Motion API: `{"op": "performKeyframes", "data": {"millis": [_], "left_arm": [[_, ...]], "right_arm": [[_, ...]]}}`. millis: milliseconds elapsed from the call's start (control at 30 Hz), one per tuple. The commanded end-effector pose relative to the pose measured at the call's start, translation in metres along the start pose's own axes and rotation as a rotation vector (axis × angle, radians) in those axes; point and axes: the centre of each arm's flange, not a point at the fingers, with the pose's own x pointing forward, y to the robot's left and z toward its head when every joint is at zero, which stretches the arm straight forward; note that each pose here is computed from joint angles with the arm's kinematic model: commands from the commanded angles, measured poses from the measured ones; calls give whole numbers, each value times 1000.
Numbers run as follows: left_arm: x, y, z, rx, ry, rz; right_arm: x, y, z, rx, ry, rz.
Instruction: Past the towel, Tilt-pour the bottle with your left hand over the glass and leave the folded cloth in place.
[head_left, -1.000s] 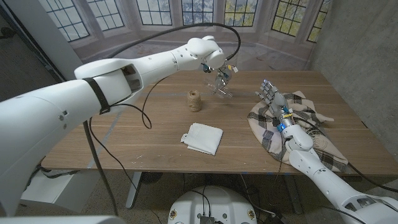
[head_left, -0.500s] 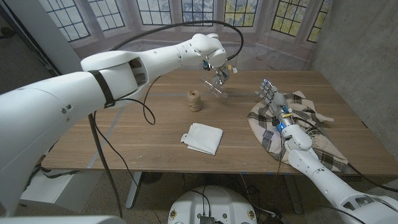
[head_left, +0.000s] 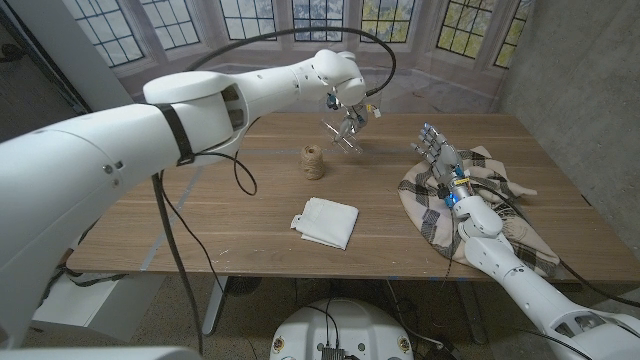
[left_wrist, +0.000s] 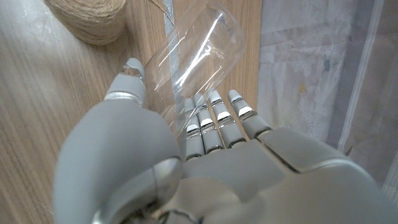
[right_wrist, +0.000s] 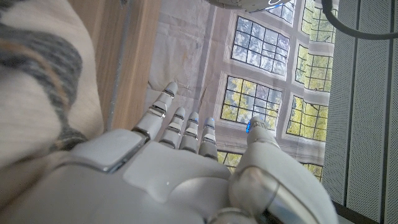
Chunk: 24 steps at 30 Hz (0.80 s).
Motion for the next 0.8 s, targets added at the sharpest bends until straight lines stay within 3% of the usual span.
{"op": "performKeyframes", "data": {"millis": [33,400,800], "left_arm": [[7,3,-4,60,30,-39],[6,6,11,127,89,-9],[1,0,26,93,178,88]], "right_arm": [[5,0,0,-4,0,-4],[2,0,-3,4,-8,-8],[-4,-1,-7,13,-5,-10]]}}
